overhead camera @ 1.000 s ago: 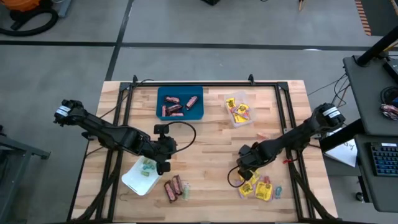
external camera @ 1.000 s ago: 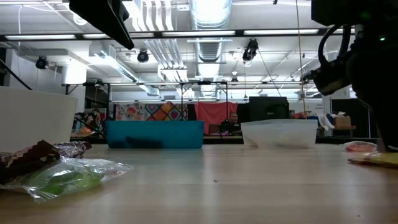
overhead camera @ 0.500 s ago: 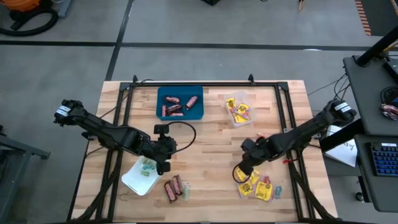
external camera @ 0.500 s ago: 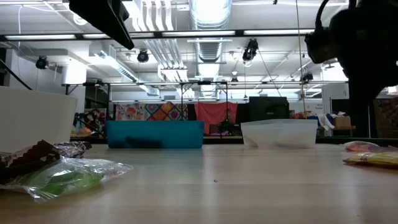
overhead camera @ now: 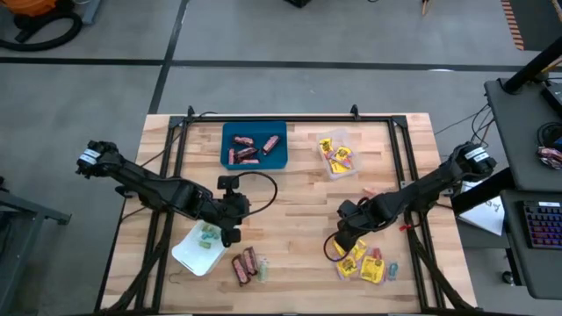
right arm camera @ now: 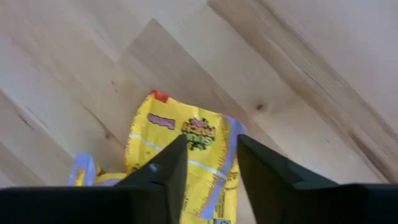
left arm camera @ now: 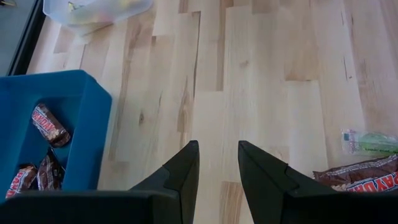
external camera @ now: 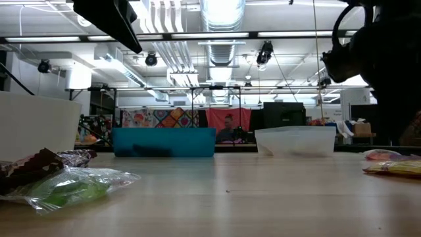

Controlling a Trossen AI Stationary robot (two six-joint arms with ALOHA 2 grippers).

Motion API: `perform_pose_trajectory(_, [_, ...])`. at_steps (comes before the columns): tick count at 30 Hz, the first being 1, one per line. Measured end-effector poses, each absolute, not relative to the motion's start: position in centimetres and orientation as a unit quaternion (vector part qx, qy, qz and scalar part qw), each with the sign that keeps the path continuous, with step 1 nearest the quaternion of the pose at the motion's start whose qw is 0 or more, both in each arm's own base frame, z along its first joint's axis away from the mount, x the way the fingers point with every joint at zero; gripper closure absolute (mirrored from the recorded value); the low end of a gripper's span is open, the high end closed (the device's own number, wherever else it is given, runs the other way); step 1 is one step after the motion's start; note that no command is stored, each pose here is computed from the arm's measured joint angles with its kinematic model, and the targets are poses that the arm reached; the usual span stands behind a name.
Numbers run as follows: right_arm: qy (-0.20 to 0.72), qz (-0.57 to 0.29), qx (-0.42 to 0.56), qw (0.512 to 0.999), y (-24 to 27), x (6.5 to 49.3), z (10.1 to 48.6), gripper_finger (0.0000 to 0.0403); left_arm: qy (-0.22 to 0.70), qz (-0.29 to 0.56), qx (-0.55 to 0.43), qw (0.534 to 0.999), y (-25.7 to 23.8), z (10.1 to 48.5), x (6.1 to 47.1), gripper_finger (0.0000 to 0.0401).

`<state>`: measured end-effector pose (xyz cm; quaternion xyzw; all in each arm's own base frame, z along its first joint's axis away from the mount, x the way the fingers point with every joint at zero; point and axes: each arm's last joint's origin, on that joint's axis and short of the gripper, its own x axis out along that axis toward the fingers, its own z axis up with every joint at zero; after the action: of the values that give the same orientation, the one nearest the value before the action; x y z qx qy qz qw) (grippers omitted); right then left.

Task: Sort candy
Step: Put the yellow candy into the transparent bin

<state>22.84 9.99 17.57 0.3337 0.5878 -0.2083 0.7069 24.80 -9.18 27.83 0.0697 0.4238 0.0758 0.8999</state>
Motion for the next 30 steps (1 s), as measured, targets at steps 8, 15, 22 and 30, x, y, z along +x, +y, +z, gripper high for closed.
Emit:
perform_pose_trajectory(8, [0.598, -0.217, 0.33, 0.697, 10.2, 23.4, 16.7, 0.0186, 0.424, 0.076, 0.07, 0.9, -9.2, 27.8, 24.8, 0.0305])
perform_pose_trajectory(15, [0.609, -0.222, 0.331, 0.686, 10.5, 23.8, 15.5, 0.0153, 0.424, 0.076, 0.07, 0.9, -9.2, 27.8, 24.8, 0.0305])
perform_pose_trajectory(22, [0.623, -0.229, 0.318, 0.678, 10.7, 24.4, 13.9, 0.0157, 0.424, 0.076, 0.07, 0.9, -9.2, 27.8, 24.8, 0.0305])
perform_pose_trajectory(30, [0.607, -0.234, 0.32, 0.688, 10.5, 24.7, 13.9, 0.0267, 0.424, 0.076, 0.07, 0.9, -9.2, 27.8, 24.8, 0.0305])
